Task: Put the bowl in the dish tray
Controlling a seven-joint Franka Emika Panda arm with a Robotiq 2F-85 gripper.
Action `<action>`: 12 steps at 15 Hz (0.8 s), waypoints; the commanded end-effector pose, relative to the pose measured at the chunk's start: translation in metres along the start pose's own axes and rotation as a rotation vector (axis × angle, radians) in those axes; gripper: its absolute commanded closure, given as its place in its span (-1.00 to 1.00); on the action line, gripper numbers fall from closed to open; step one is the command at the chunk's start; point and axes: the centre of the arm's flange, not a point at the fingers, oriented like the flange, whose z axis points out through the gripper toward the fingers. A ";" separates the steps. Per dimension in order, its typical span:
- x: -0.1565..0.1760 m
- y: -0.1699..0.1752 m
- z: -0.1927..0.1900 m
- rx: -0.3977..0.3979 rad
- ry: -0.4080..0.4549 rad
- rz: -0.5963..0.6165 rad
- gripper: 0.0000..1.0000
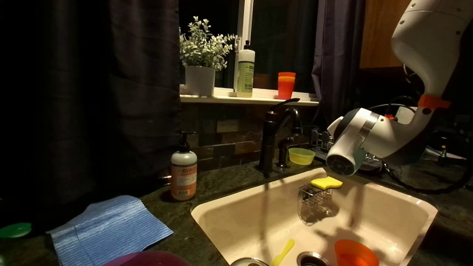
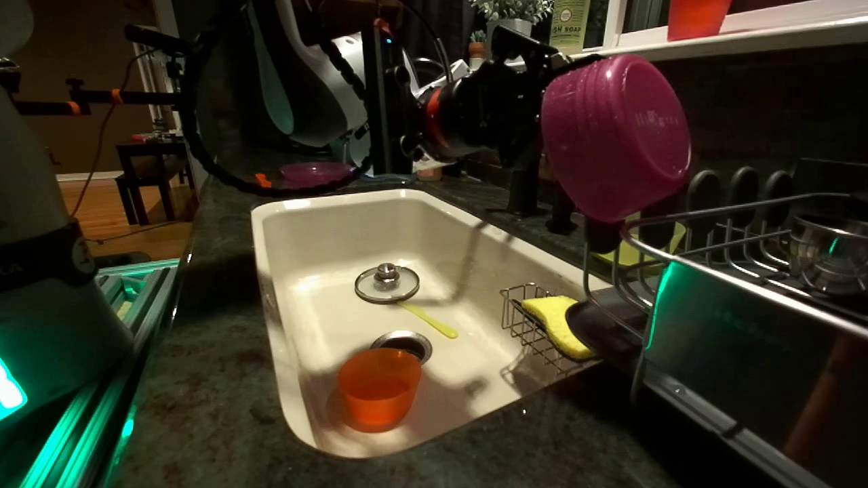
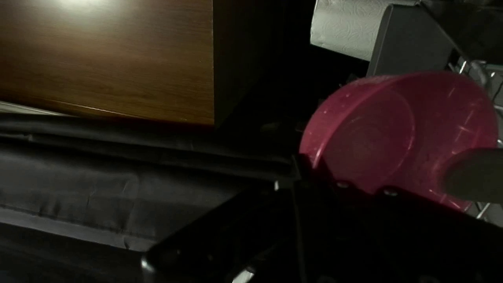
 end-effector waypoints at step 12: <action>0.010 -0.026 -0.003 -0.073 0.052 -0.016 -0.13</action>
